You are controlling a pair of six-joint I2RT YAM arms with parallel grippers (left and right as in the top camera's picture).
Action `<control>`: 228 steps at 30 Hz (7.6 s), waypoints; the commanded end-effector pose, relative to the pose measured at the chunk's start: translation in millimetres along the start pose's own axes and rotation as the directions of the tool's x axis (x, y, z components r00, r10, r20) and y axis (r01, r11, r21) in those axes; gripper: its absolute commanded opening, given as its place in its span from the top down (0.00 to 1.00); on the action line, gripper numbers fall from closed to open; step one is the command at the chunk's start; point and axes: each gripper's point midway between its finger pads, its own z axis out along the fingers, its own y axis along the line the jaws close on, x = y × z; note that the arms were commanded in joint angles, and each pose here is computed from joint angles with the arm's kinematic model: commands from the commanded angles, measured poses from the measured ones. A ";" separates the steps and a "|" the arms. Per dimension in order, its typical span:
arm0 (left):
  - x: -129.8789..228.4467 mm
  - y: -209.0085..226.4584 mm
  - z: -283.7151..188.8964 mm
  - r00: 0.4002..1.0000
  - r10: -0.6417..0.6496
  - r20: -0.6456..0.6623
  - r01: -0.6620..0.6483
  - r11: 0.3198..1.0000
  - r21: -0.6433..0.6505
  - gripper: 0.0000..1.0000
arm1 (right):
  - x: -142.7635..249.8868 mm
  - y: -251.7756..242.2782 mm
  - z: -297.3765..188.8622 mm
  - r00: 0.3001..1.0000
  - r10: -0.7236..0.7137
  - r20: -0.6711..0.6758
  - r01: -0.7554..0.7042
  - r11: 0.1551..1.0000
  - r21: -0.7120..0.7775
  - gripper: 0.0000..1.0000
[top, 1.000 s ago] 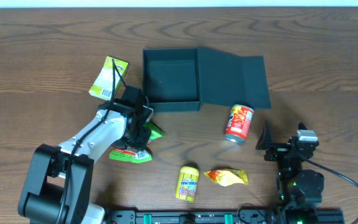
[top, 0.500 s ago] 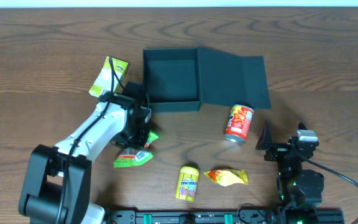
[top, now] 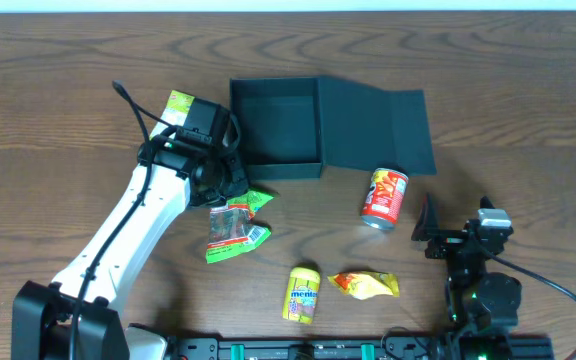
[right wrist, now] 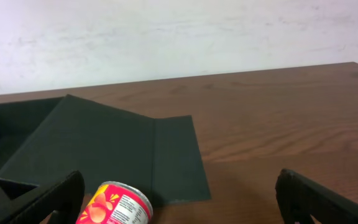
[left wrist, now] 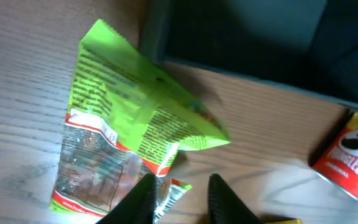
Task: Pack container
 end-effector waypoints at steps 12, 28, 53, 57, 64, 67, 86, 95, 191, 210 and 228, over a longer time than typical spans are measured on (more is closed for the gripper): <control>-10.4 -7.8 -6.6 0.752 0.659 0.039 -0.648 0.748 -0.139 0.38 | 2.3 1.8 0.0 1.000 0.006 -0.007 -0.006 1.000 -0.008 0.01; -3.9 -91.6 -5.0 -0.155 0.979 0.133 -0.970 -0.125 -0.208 0.05 | 2.2 1.7 0.0 1.000 0.006 -0.007 -0.006 1.000 -0.007 0.01; 6.4 -115.8 62.9 -0.265 0.932 0.245 -0.964 -0.258 -0.062 0.03 | 2.3 1.8 0.0 1.000 0.006 -0.007 -0.006 1.000 -0.008 0.01; -0.1 -115.1 71.7 -0.227 0.946 0.232 -0.974 -0.216 -0.072 0.20 | 2.3 1.8 0.0 1.000 0.006 -0.007 -0.006 1.000 -0.008 0.01; 0.8 -113.9 74.7 -0.193 0.953 0.232 -0.981 -0.185 -0.056 0.43 | 2.2 1.8 0.0 1.000 0.006 -0.007 -0.006 1.000 -0.008 0.01; 0.5 -113.7 74.8 -0.193 0.954 0.230 -0.981 -0.185 -0.058 0.54 | 2.3 1.8 0.0 1.000 0.006 -0.007 -0.006 1.000 -0.008 0.01; -6.8 -98.1 93.2 -0.176 0.973 0.148 -0.983 -0.167 -0.072 0.56 | 2.3 1.8 0.0 1.000 0.006 -0.007 -0.006 1.000 -0.008 0.01; -8.1 -97.5 102.4 -0.158 0.977 0.147 -0.987 -0.150 -0.066 0.94 | 2.2 1.8 0.0 1.000 0.006 -0.007 -0.006 1.000 -0.008 0.01; -93.4 -268.4 20.0 0.372 0.604 0.704 -0.509 0.768 -0.390 0.54 | 2.3 1.8 0.0 1.000 0.006 -0.007 -0.006 1.000 -0.008 0.01; 18.9 -78.0 -101.3 0.928 0.267 0.260 -0.191 0.940 -0.284 0.05 | 2.3 1.8 0.0 1.000 0.006 -0.007 -0.006 1.000 -0.008 0.01; 59.2 19.5 -4.0 0.956 0.260 0.135 -0.219 0.941 -0.260 0.05 | 2.3 1.8 0.0 1.000 0.006 -0.007 -0.006 1.000 -0.008 0.01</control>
